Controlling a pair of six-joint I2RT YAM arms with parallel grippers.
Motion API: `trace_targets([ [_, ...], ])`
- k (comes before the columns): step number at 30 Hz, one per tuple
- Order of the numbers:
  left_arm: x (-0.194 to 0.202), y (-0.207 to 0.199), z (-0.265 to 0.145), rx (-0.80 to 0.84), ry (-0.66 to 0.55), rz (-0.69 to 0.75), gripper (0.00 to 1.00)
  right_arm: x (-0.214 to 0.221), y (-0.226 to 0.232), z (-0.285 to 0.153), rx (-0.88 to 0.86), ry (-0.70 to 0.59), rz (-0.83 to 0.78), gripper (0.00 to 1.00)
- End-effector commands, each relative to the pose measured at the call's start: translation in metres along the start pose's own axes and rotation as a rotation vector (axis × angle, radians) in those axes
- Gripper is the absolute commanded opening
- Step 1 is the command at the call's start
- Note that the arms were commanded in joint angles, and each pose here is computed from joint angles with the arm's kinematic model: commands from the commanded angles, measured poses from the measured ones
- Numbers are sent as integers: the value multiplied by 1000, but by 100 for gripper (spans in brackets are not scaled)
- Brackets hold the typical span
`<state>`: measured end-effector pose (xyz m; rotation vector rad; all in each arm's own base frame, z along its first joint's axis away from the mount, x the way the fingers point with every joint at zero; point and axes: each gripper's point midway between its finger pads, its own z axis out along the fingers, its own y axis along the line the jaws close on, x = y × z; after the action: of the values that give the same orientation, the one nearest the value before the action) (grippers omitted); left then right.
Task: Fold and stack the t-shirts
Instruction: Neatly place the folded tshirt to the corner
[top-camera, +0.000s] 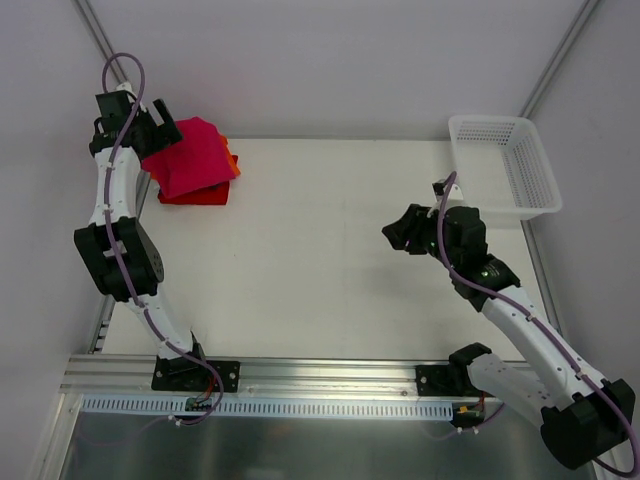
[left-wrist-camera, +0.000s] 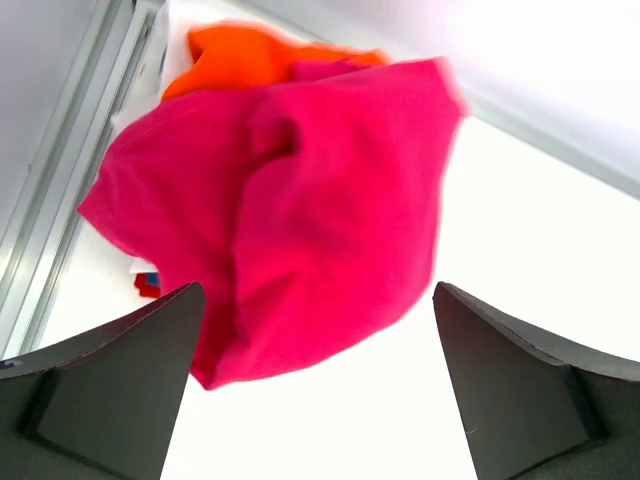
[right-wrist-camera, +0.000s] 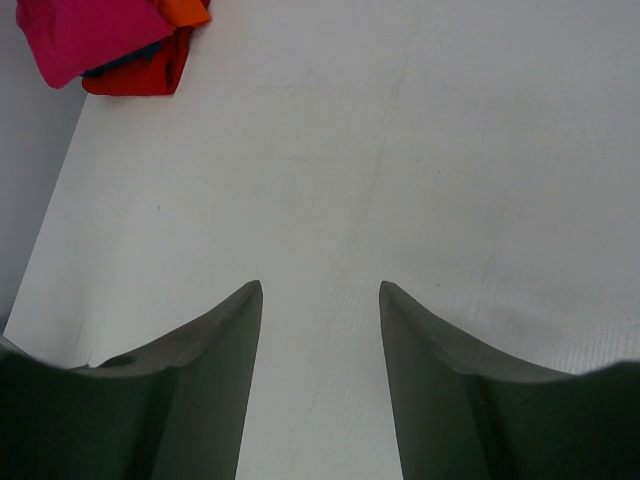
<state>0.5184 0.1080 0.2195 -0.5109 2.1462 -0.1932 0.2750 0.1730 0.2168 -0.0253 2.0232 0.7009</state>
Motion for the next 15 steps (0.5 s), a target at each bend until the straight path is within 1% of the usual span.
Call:
trace_targets([
  [1,-32,-38,-46,62,-115,43,99,-10,11,1,-46,-40,8,54],
  [6,-41,-70,-61,128,-148,74,99,-8,11,5,-48,-31,11,54],
  [9,-36,-89,-56,187,-127,75,99,-9,10,6,-45,-35,13,54],
  [12,-24,-97,-37,218,-78,62,98,-10,10,5,-44,-37,13,54],
  [13,-15,-96,-23,217,-46,60,97,-10,10,5,-44,-39,13,54],
  [15,-15,-99,-13,229,-36,58,96,-10,10,4,-44,-39,13,54],
])
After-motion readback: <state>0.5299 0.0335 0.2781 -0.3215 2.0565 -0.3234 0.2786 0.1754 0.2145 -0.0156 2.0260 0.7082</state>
